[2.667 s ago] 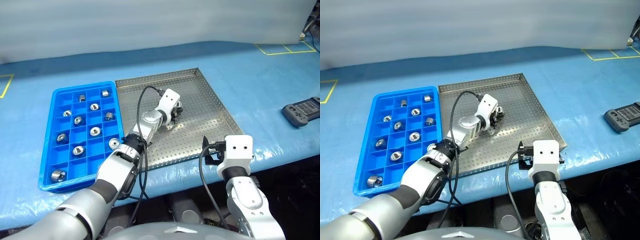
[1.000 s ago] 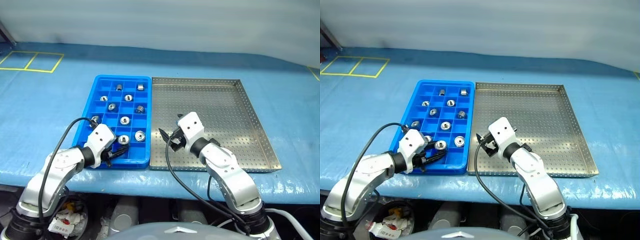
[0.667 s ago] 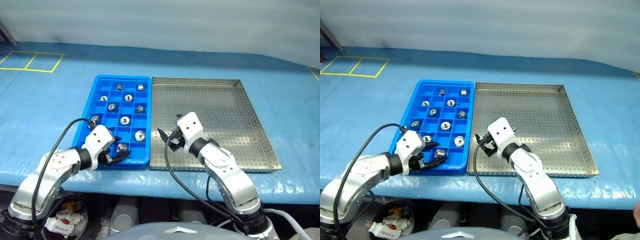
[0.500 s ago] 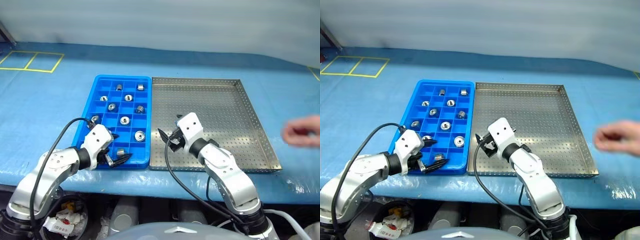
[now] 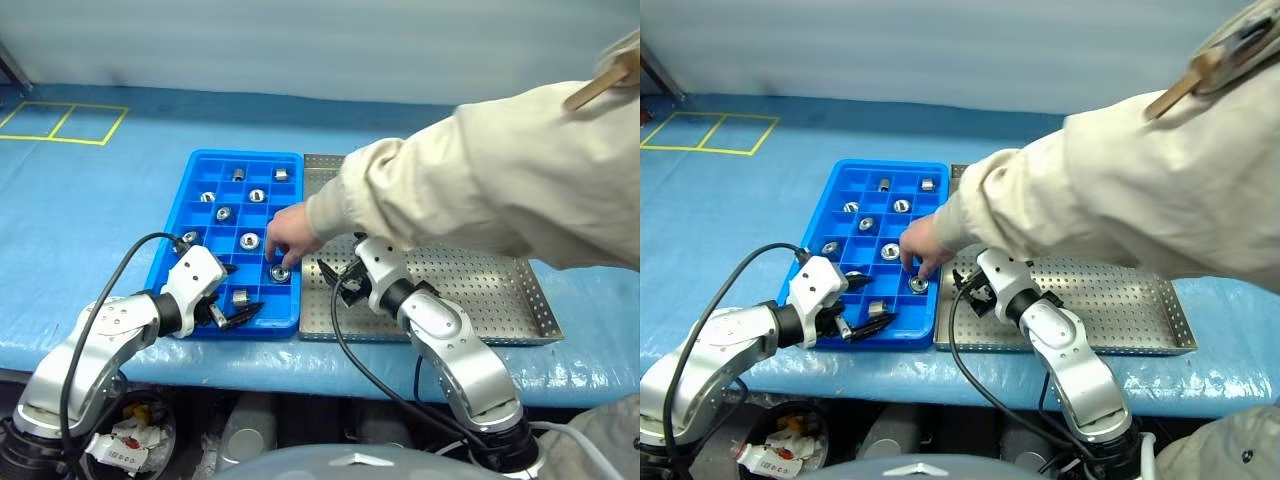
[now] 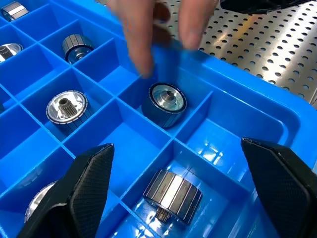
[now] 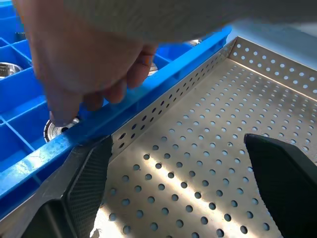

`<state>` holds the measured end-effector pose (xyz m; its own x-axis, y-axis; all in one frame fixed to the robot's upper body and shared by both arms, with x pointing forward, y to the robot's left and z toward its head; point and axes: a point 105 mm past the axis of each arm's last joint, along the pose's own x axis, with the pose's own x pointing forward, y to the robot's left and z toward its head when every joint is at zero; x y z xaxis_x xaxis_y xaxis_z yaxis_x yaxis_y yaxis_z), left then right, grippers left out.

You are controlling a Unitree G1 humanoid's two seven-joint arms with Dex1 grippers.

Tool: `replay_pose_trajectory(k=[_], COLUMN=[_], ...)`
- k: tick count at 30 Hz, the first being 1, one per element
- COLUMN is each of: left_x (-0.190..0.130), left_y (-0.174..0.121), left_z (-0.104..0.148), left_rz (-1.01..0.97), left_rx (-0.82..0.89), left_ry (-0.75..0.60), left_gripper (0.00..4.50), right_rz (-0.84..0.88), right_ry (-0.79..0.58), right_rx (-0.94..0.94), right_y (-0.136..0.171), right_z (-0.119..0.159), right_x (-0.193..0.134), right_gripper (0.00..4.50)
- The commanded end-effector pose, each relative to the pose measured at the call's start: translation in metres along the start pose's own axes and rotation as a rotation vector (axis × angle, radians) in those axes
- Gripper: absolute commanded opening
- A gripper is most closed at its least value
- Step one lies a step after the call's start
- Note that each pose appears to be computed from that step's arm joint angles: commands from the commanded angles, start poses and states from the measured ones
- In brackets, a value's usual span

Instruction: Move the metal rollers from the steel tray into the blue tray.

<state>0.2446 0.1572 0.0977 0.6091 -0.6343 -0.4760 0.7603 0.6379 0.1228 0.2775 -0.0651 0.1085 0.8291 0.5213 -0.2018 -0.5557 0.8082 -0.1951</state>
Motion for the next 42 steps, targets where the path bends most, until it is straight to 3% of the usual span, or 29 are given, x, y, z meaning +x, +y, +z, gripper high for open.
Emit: replay_pose_trajectory(k=[1, 28, 42], left_x=[-0.002, 0.002, 0.023], left_y=[-0.003, -0.005, 0.008], left_z=[0.015, 0.020, 0.062], left_rz=[-0.005, -0.033, -0.027], left_rx=[0.038, 0.046, 0.121], left_ry=[-0.053, -0.077, -0.228], left_gripper=[4.46, 4.46, 4.46], right_rz=[-0.028, -0.046, -0.175], right_ry=[-0.063, -0.061, -0.061], right_rx=[-0.019, -0.012, -0.022], right_y=[-0.006, -0.008, -0.037], right_z=[0.016, 0.015, 0.017], right_x=[-0.004, -0.004, -0.015], right_gripper=[4.50, 4.50, 4.50])
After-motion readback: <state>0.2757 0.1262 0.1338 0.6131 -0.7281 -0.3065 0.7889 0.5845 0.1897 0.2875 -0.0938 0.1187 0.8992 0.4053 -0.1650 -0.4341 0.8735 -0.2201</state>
